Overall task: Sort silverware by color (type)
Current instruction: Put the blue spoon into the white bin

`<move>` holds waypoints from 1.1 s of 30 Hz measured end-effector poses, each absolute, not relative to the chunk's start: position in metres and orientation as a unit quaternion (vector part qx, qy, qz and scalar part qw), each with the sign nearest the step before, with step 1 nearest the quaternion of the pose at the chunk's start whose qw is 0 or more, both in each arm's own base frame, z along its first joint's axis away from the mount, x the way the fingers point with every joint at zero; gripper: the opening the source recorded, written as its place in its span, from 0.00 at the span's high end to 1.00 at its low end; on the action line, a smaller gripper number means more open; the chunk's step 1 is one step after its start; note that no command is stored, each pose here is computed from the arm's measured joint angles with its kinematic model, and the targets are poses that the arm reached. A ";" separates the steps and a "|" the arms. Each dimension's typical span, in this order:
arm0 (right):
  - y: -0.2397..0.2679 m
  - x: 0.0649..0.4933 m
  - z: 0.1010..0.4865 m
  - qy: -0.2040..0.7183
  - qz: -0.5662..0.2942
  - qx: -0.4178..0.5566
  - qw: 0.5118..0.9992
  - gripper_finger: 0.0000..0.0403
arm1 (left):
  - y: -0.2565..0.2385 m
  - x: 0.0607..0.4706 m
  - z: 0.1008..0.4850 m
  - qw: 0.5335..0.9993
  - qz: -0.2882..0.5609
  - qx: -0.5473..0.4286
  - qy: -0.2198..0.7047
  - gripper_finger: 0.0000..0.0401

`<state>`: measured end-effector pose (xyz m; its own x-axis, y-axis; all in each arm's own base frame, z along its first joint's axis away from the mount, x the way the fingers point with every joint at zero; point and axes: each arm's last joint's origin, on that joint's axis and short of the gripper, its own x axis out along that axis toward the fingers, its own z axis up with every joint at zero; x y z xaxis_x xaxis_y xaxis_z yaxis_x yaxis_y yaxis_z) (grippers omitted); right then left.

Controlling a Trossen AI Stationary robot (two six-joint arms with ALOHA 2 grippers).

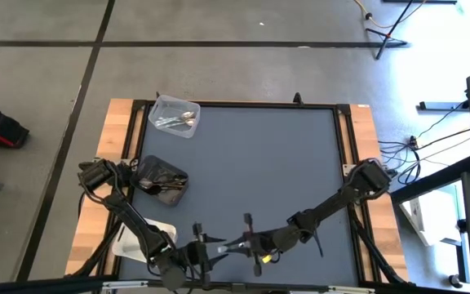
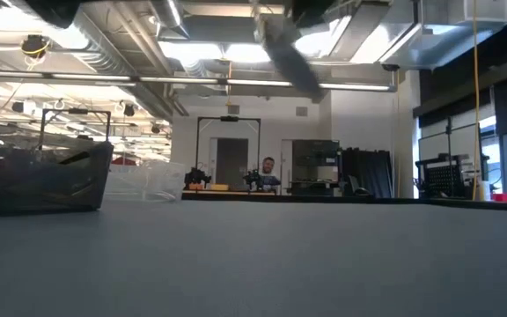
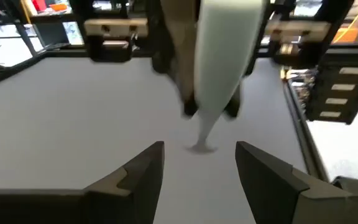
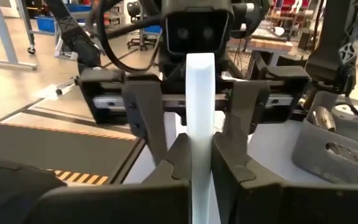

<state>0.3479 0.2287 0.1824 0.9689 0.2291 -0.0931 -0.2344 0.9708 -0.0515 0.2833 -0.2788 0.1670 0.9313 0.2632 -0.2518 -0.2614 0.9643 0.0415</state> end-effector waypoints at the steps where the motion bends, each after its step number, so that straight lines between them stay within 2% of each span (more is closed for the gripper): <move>1: 0.229 0.349 0.180 0.039 0.117 -0.035 0.992 0.95 | -0.279 0.284 0.168 0.983 0.133 -0.001 0.125 0.51; 9: 0.243 0.366 0.177 0.020 0.129 -0.045 0.990 0.95 | -0.280 0.289 0.173 0.987 0.104 -0.025 0.117 0.51; 15: 0.244 0.368 0.179 0.017 0.126 -0.051 0.991 0.95 | -0.285 0.283 0.174 0.988 0.109 0.002 0.109 0.54; 20: 0.244 0.368 0.179 0.017 0.130 -0.046 0.990 0.95 | -0.287 0.282 0.175 0.988 0.113 0.010 0.104 0.66; 28: 0.242 0.370 0.180 0.016 0.135 -0.026 0.990 0.95 | -0.282 0.288 0.174 0.989 0.090 0.005 0.116 0.92; 31: 0.238 0.372 0.179 0.023 0.134 0.003 0.991 0.93 | -0.282 0.288 0.174 0.989 0.090 0.002 0.116 0.93; 33: 0.237 0.373 0.179 0.025 0.134 0.015 0.991 0.89 | -0.282 0.288 0.174 0.989 0.091 0.002 0.115 0.93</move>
